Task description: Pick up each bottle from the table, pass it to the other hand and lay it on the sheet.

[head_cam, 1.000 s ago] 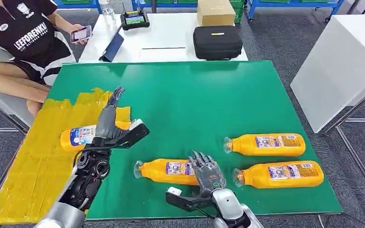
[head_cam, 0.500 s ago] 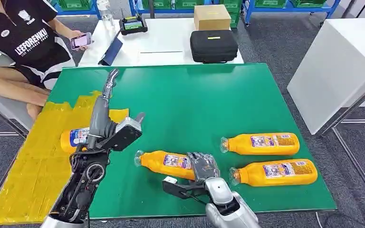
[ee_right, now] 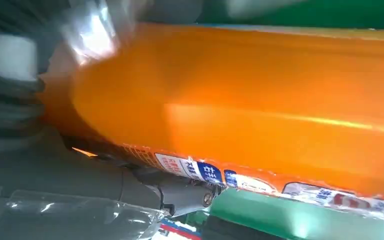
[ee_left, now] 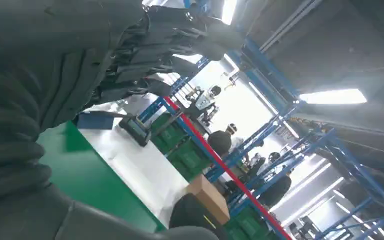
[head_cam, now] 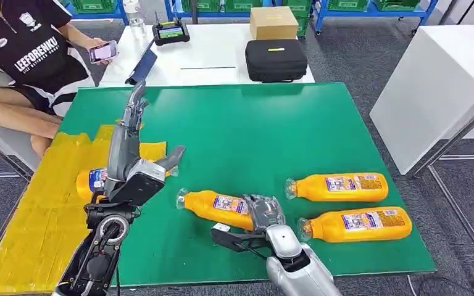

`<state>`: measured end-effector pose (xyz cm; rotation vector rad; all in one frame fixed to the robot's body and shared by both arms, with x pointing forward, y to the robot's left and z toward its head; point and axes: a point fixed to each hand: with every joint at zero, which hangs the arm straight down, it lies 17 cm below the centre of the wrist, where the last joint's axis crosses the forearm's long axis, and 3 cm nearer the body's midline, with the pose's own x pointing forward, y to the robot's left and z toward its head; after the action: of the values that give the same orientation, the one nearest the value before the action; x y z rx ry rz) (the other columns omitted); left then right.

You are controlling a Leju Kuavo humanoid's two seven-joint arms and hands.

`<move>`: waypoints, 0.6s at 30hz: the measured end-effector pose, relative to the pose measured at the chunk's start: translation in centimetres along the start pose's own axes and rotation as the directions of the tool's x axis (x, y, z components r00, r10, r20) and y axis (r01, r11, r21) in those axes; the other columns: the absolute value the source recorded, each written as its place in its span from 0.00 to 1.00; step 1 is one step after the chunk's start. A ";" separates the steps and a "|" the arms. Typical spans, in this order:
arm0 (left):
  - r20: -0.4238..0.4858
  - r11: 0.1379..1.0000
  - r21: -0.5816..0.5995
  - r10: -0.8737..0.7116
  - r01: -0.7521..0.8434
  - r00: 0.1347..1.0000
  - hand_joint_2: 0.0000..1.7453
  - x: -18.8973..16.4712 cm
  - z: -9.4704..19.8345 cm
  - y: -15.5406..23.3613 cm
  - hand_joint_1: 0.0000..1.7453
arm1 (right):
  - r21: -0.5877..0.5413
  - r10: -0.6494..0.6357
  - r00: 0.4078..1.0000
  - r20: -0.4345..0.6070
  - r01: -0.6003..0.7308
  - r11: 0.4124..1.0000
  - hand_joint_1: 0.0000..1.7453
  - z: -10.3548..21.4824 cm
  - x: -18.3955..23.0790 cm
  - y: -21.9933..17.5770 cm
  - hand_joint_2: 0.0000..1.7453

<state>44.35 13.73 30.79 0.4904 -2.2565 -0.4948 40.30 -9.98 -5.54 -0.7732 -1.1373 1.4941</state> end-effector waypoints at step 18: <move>-0.010 0.999 -0.007 0.036 -0.036 0.999 1.00 0.2 1.5 -0.1 0.00 | -0.022 -0.057 0.998 -0.024 0.056 0.998 1.00 0.4 -0.7 -0.2 1.00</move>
<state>43.11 13.87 29.88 0.4472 -2.2498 -0.4816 40.15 -10.75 -5.31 -0.7654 -1.1493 1.4245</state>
